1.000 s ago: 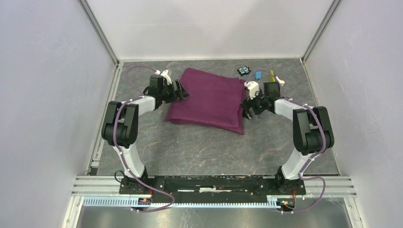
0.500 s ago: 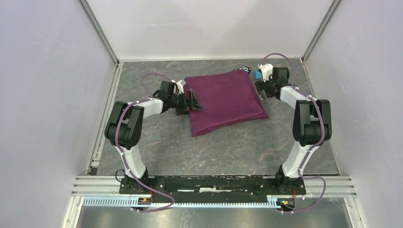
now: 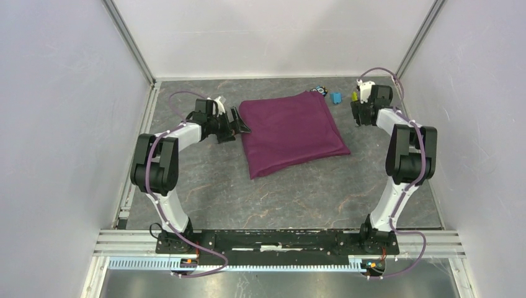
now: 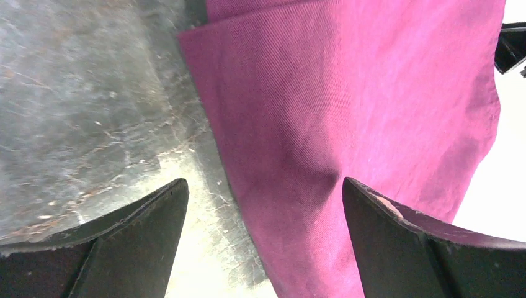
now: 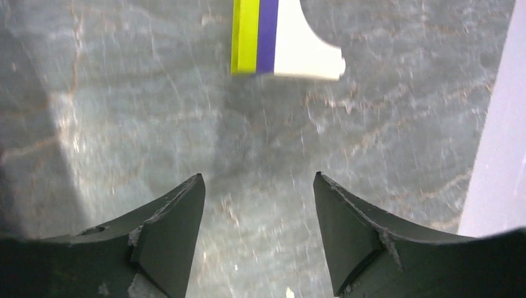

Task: Open and lay out the surgical kit
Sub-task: Move the surgical kit at the center of the board, then move the distractor to the center of the board.

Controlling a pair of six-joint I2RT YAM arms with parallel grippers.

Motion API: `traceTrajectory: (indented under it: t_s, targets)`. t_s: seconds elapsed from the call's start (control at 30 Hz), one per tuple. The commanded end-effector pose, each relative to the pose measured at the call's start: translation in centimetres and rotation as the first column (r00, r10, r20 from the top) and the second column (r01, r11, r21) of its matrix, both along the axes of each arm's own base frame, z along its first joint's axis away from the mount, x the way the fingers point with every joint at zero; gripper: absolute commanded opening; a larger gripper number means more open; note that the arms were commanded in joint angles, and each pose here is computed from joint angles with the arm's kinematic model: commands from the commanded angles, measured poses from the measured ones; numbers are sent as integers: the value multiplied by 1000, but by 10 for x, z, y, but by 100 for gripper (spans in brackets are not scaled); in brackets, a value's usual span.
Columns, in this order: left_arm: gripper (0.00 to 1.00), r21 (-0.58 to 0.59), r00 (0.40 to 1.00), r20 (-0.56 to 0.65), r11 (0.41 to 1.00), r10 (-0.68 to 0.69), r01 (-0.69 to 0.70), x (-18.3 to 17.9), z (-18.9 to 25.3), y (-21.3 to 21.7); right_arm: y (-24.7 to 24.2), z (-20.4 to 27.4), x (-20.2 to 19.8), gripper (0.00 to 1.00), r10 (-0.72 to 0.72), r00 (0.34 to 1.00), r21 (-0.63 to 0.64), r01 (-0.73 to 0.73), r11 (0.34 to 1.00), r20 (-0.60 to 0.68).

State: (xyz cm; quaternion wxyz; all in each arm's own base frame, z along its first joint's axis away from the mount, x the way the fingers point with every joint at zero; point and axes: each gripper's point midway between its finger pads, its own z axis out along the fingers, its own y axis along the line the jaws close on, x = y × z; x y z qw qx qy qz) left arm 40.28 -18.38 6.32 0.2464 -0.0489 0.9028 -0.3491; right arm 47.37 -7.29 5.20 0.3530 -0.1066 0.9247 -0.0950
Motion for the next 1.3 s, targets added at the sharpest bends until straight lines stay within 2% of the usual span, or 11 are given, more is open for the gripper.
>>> traceTrajectory:
  t_s: [0.0,0.23,0.63,0.93,1.1,1.27]
  targets:
    - [100,1,993,112,1000,28,-29,20,38,9,7,2,39,70,-62,997,80,59,995,38]
    - [100,-8,992,124,1000,30,-29,21,46,8,3,-14,70,61,-125,992,123,121,985,26]
    - [100,-20,994,104,999,31,-29,24,44,6,8,-31,125,60,-159,986,213,146,966,43]
    - [100,-14,994,105,1000,8,-7,26,45,4,24,-12,172,61,-151,974,234,110,966,167]
    - [100,0,994,105,1000,-1,1,27,41,5,25,10,195,63,-166,954,195,118,974,248]
    - [100,28,991,135,999,-18,15,27,44,9,29,28,183,73,-130,955,199,77,977,267]
